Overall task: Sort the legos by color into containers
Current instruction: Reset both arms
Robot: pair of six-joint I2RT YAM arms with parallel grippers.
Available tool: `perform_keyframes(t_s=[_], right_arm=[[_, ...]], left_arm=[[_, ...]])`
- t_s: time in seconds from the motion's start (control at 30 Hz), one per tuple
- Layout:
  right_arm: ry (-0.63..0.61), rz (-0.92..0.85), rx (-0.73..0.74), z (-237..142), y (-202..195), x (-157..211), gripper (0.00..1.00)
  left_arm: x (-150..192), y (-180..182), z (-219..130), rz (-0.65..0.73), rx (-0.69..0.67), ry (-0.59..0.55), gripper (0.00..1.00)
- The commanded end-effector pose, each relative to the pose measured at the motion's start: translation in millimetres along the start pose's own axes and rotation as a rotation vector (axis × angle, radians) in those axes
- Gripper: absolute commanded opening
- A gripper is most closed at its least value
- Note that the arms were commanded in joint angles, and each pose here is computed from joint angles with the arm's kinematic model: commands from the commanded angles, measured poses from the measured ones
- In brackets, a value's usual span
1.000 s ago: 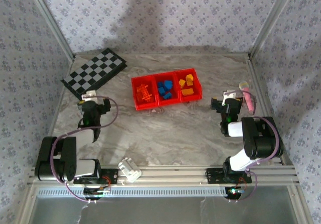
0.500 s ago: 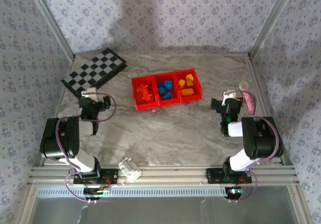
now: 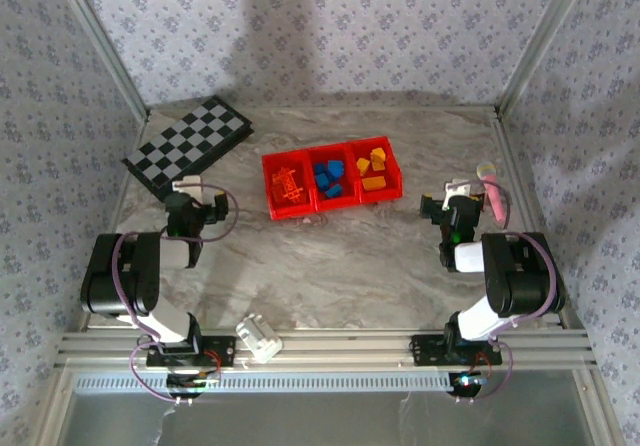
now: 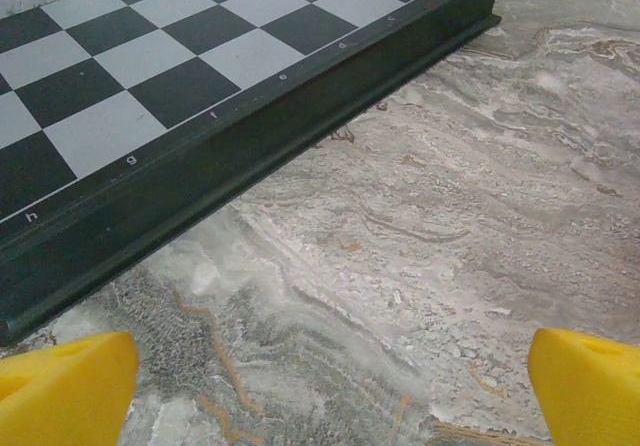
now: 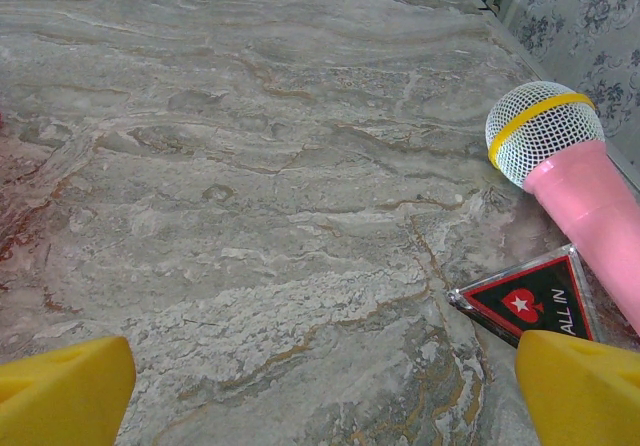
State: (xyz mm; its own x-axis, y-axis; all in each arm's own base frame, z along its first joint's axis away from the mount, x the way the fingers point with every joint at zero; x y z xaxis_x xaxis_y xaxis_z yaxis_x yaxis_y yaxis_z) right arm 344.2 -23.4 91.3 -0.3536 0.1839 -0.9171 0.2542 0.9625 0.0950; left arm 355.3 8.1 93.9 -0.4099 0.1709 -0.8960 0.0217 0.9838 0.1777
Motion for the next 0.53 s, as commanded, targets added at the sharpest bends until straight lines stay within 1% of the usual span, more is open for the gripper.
perform_keyframes(t_s=[0.0, 0.27, 0.33, 0.37, 0.5], right_arm=[[-0.035, 0.022, -0.008, 2, 2, -12, 1.0], [-0.028, 0.02, -0.009, 3, 2, -12, 1.0], [0.006, -0.004, -0.097, 5, 13, -9, 1.0], [0.017, -0.009, -0.115, 4, 15, -8, 1.0], [0.01, -0.003, -0.119, 4, 13, -9, 1.0]], left_arm=[[-11, 4, 1, 0.012, -0.011, -0.024, 1.0], [-11, 3, 1, 0.012, -0.011, -0.023, 1.0], [-11, 3, 1, 0.012, -0.01, -0.024, 1.0], [-11, 4, 1, 0.011, -0.011, -0.023, 1.0], [-11, 4, 1, 0.011, -0.011, -0.023, 1.0]])
Point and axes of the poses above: each hand's point on the last joint's axis, 136 mm out from that joint toward the fingers, its own z axis out along the fingers, its own y axis along the line the jaws close on, x = y × z, the point moved 4 cm from there along -z, back along the fingers, and after that the axes turned 12 degrees about z, right-handed, at the moved point
